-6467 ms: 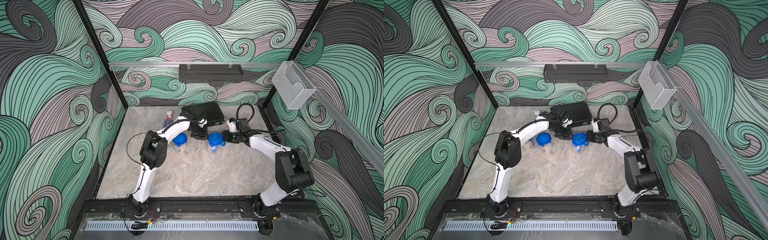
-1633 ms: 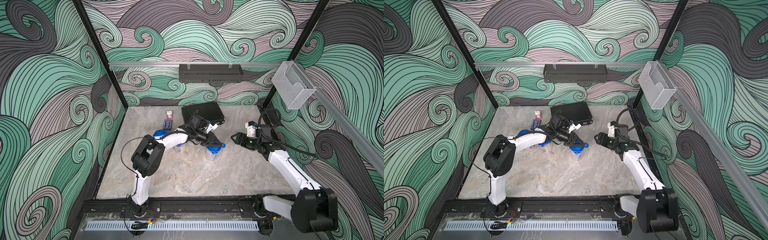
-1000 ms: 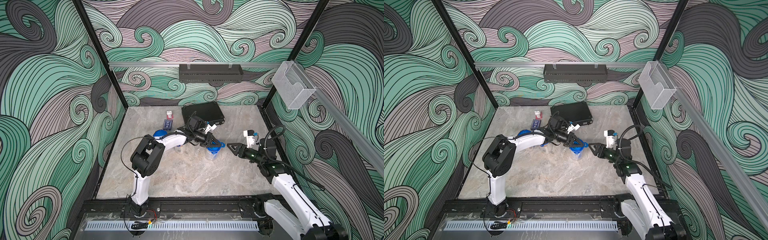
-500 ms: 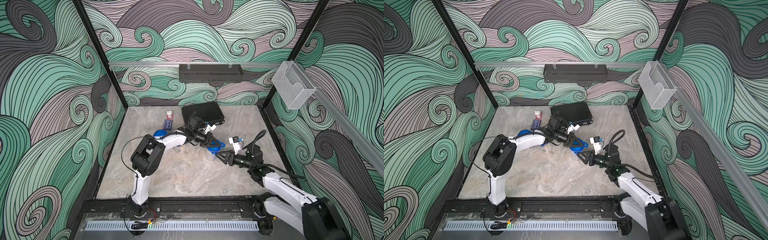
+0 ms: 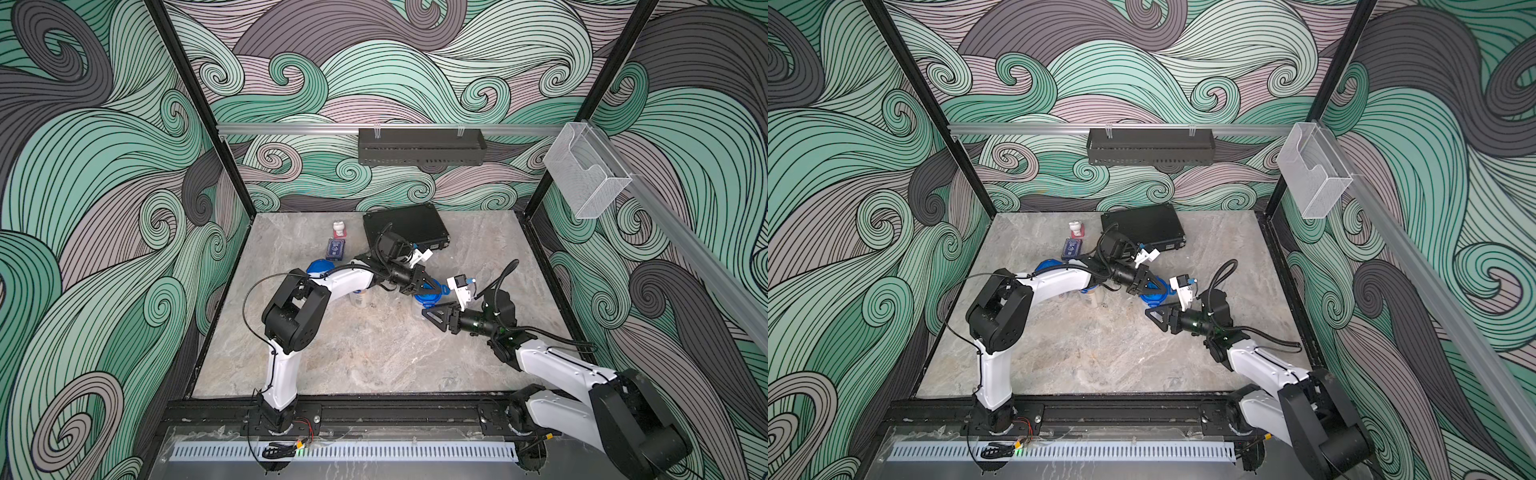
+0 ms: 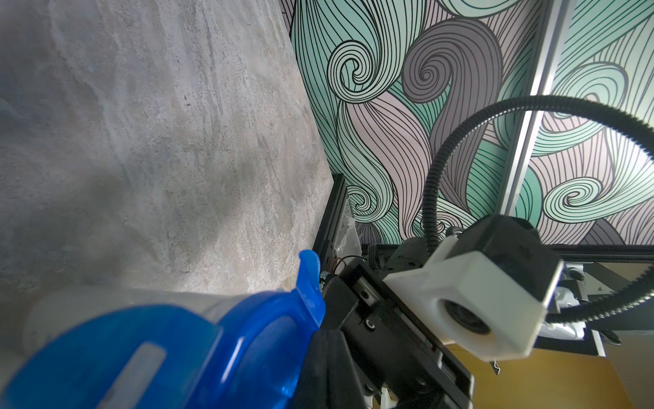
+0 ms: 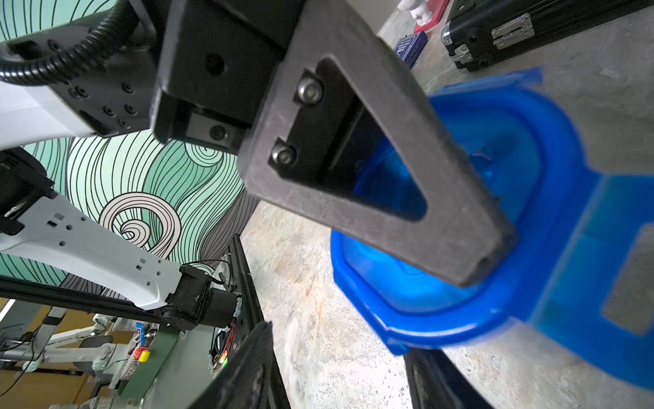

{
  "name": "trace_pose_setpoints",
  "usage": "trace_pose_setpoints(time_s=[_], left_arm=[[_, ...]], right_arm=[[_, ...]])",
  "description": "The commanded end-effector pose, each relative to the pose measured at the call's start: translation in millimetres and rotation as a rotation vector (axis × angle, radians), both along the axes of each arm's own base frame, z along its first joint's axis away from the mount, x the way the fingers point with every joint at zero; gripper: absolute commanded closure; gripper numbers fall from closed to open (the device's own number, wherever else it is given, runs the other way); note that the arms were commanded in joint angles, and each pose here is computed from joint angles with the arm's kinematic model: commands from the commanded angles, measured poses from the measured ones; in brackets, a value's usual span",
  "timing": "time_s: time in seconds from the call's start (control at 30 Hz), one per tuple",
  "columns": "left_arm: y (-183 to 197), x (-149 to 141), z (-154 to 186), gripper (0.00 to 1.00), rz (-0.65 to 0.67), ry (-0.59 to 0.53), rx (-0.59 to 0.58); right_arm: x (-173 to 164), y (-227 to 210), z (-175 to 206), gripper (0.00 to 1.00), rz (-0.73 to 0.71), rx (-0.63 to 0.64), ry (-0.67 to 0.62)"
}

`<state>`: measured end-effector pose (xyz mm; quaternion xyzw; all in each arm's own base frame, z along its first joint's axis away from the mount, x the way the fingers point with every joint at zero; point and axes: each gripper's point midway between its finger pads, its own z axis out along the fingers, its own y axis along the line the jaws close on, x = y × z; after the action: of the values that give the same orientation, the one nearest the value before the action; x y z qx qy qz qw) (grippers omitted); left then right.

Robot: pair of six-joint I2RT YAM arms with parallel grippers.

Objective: Take out toiletry kits
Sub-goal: Unfasten the latch on the container.

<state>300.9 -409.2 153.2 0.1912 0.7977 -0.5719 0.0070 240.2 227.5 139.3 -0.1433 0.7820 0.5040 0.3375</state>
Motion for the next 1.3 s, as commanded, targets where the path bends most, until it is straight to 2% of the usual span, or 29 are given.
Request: trace_pose_setpoints(time_s=[0.0, 0.4, 0.8, 1.27], left_arm=[[30.9, -4.7, -102.1, 0.94, 0.106, 0.161, 0.302], [32.8, -6.9, -113.5, 0.95, 0.112, 0.17, 0.317], [37.6, -11.6, -132.0, 0.97, 0.125, 0.147, 0.365], [42.4, -18.6, -150.1, 0.99, 0.139, 0.139, 0.411]], right_arm=[[9.8, 0.4, 10.5, 0.4, -0.029, 0.014, -0.095], [1.8, 8.8, 26.7, 0.38, 0.003, 0.056, -0.208], [-16.3, 20.7, 42.4, 0.39, 0.108, 0.133, -0.234], [-25.6, 25.9, 52.7, 0.39, 0.155, 0.163, -0.261]])
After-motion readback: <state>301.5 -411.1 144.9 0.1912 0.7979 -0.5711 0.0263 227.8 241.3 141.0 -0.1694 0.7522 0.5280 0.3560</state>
